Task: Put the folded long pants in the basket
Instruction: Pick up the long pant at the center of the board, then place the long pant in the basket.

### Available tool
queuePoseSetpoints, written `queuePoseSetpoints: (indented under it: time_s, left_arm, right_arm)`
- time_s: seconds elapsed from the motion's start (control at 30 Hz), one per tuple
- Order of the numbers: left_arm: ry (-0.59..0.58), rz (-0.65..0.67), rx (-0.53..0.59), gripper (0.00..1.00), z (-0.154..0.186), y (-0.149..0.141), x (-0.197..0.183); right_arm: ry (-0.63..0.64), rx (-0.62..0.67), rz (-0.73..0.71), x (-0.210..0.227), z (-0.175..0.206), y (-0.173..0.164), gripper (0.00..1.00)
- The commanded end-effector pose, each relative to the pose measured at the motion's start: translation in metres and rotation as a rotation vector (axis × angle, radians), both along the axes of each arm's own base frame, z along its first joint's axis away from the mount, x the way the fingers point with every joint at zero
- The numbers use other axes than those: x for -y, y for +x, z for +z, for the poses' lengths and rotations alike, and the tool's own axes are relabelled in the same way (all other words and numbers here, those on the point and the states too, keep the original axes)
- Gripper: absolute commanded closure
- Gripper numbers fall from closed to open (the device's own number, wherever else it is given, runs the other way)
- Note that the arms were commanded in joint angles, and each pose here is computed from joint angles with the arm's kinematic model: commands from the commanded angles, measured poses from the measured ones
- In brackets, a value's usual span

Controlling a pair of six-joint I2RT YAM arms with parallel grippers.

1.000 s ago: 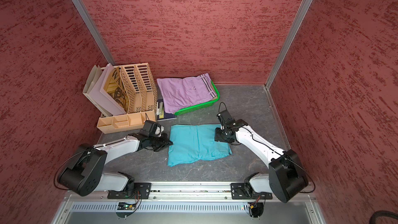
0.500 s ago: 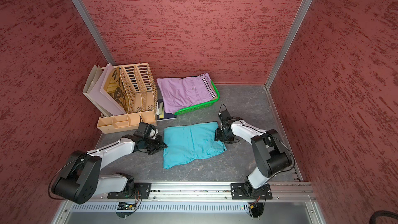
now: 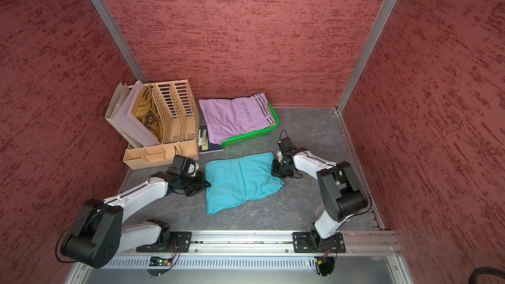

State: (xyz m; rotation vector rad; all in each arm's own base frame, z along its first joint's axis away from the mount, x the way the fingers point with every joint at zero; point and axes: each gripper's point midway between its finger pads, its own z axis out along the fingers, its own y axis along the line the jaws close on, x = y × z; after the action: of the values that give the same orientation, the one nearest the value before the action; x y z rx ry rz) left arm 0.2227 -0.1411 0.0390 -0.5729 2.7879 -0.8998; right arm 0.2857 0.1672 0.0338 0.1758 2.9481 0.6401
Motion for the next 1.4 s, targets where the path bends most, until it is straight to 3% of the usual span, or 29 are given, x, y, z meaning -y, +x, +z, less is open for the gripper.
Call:
queuePoseSetpoints:
  time_s: [0.0, 0.27, 0.43, 0.67, 0.83, 0.97, 1.17, 1.37]
  left_arm:
    - [-0.026, -0.005, 0.024, 1.0, 0.024, 0.003, 0.003]
    - [-0.081, -0.041, 0.044, 1.0, 0.077, -0.012, 0.01]
    - [-0.195, -0.116, 0.088, 1.0, 0.126, -0.019, 0.026]
    - [-0.232, -0.153, 0.313, 1.0, 0.221, -0.003, 0.031]
    - [-0.174, -0.091, 0.399, 1.0, 0.252, 0.047, 0.024]
    - [-0.149, -0.048, 0.434, 1.0, 0.261, 0.105, 0.021]
    - [-0.106, -0.029, 0.461, 1.0, 0.266, 0.175, 0.02]
    - [-0.095, 0.004, 0.46, 1.0, 0.252, 0.221, 0.007]
  right_arm:
    - [0.029, 0.012, 0.013, -0.001, 0.018, -0.011, 1.0]
    - [0.046, 0.097, 0.051, 0.005, 0.077, -0.027, 1.0]
    - [0.038, 0.18, 0.066, 0.009, 0.124, -0.026, 1.0]
    - [0.039, 0.376, 0.039, 0.008, 0.209, 0.012, 1.0]
    - [0.051, 0.462, -0.008, -0.001, 0.246, 0.07, 1.0]
    - [0.067, 0.515, -0.037, -0.012, 0.258, 0.13, 1.0]
    - [0.066, 0.508, -0.066, -0.02, 0.246, 0.212, 1.0]
    - [0.141, 0.526, -0.059, -0.034, 0.241, 0.261, 1.0]
